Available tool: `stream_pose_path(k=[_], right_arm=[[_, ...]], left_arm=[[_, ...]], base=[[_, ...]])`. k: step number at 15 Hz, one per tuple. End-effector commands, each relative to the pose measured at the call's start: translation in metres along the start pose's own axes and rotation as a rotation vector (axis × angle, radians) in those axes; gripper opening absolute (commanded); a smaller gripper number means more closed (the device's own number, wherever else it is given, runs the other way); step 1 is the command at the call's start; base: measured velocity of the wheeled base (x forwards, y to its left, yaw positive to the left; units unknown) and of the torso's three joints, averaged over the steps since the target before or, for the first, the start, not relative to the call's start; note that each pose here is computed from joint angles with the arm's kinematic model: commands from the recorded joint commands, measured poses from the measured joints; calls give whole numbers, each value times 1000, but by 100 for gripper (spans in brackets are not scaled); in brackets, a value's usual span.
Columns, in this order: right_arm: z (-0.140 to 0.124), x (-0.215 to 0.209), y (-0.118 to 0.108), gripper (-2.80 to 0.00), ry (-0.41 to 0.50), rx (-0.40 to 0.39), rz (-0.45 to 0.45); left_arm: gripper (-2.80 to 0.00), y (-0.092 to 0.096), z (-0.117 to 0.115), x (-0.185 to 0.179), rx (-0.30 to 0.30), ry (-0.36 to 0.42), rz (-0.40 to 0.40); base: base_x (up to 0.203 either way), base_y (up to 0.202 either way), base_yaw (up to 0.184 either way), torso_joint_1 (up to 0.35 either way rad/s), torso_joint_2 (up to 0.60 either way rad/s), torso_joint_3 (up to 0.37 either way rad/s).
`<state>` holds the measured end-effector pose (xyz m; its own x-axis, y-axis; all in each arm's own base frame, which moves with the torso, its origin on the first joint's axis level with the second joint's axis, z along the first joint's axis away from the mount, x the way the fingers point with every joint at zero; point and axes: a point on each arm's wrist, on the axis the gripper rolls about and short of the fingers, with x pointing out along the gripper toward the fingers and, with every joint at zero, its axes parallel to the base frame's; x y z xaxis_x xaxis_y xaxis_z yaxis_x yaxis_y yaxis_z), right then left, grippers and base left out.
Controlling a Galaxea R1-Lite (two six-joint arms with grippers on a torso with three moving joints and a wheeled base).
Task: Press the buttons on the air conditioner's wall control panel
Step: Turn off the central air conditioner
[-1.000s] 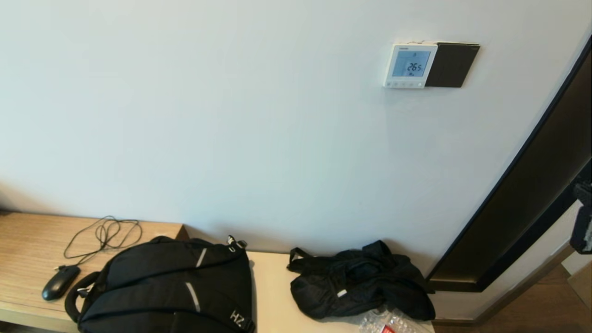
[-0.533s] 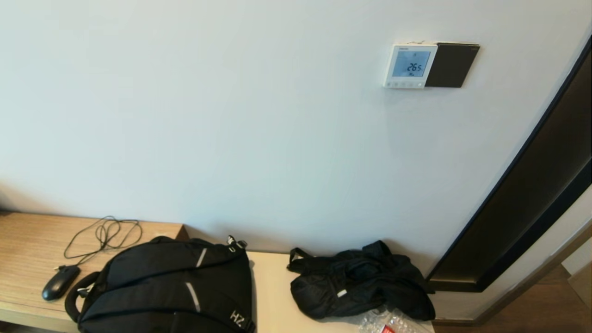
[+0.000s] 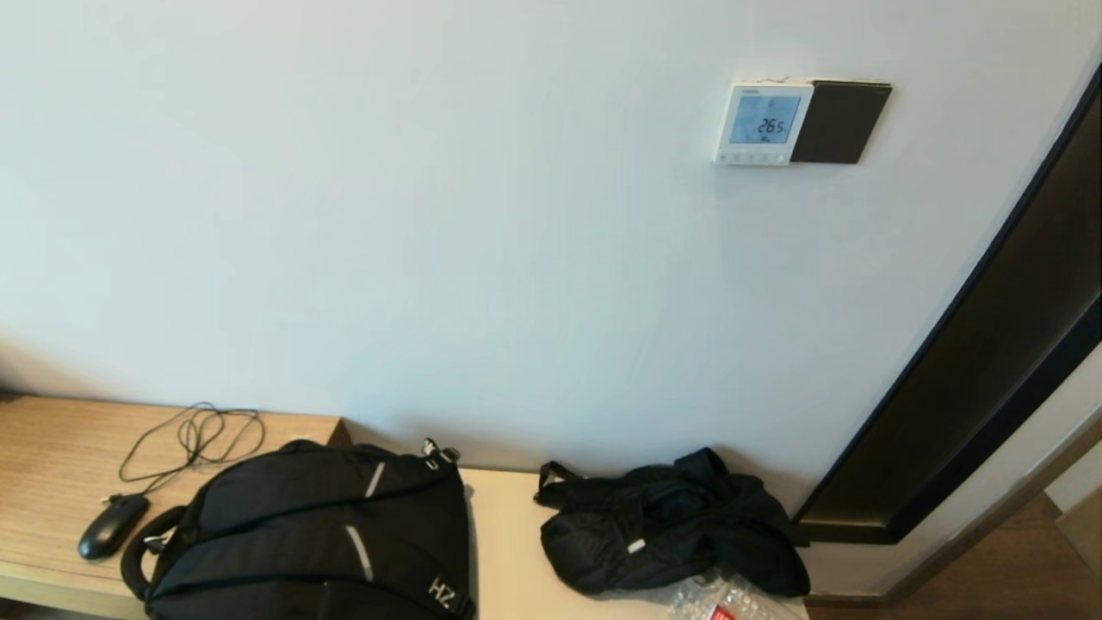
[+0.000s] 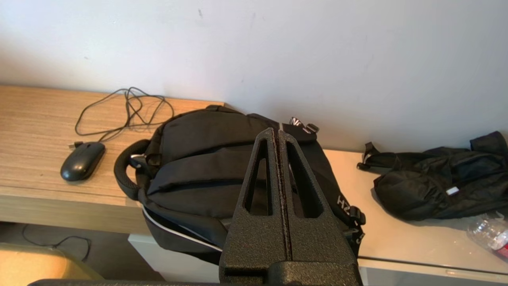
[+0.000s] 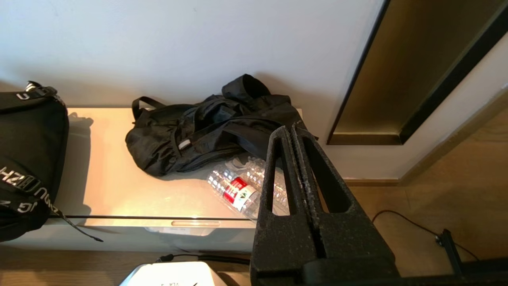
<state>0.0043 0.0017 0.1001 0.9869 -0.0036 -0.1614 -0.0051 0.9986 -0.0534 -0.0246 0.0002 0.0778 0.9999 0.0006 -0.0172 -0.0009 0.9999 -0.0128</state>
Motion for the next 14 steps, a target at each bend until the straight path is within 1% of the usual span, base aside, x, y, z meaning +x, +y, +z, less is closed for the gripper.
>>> stream_pose_path(k=[1, 3, 4, 5, 6, 7, 8, 11, 12, 13, 14], right_arm=[[-4, -3, 1, -280, -26, -11, 18], [-9, -9, 1, -280, -70, -25, 53], [-12, -12, 1, -280, -76, -35, 80], [-15, -12, 0, -280, -65, -39, 71], [-17, -15, 0, -280, -94, -40, 59], [-20, -19, 0, -280, -142, -43, 47], [-25, -22, 0, -280, -161, -54, 38], [-28, -23, 1, -280, -173, -66, 32], [-28, -23, 1, -280, -173, -65, 34], [-28, -23, 0, -280, -175, -47, 29], [-27, -23, 0, -280, -177, -6, 26]], left_arm=[[-280, 0, 0, 0, -1, 0, 1], [-280, 0, 0, 0, -1, 1, 1], [-280, 0, 0, 0, 0, 0, 1], [-280, 0, 0, 0, 0, 1, 1], [-280, 0, 0, 0, 0, 0, 1], [-280, 0, 0, 0, -1, 0, 1], [-280, 0, 0, 0, -1, 0, 1], [-280, 0, 0, 0, 0, 0, 1], [-280, 0, 0, 0, 0, 0, 0], [-280, 0, 0, 0, 0, 0, 1], [-280, 0, 0, 0, 1, 0, 1]], base=[[0, 0, 0, 0, 0, 0], [0, 0, 0, 0, 0, 0], [0, 0, 0, 0, 0, 0], [0, 0, 0, 0, 0, 0], [0, 0, 0, 0, 0, 0], [0, 0, 0, 0, 0, 0], [0, 0, 0, 0, 0, 0], [0, 0, 0, 0, 0, 0], [0, 0, 0, 0, 0, 0], [0, 0, 0, 0, 0, 0], [0, 0, 0, 0, 0, 0]])
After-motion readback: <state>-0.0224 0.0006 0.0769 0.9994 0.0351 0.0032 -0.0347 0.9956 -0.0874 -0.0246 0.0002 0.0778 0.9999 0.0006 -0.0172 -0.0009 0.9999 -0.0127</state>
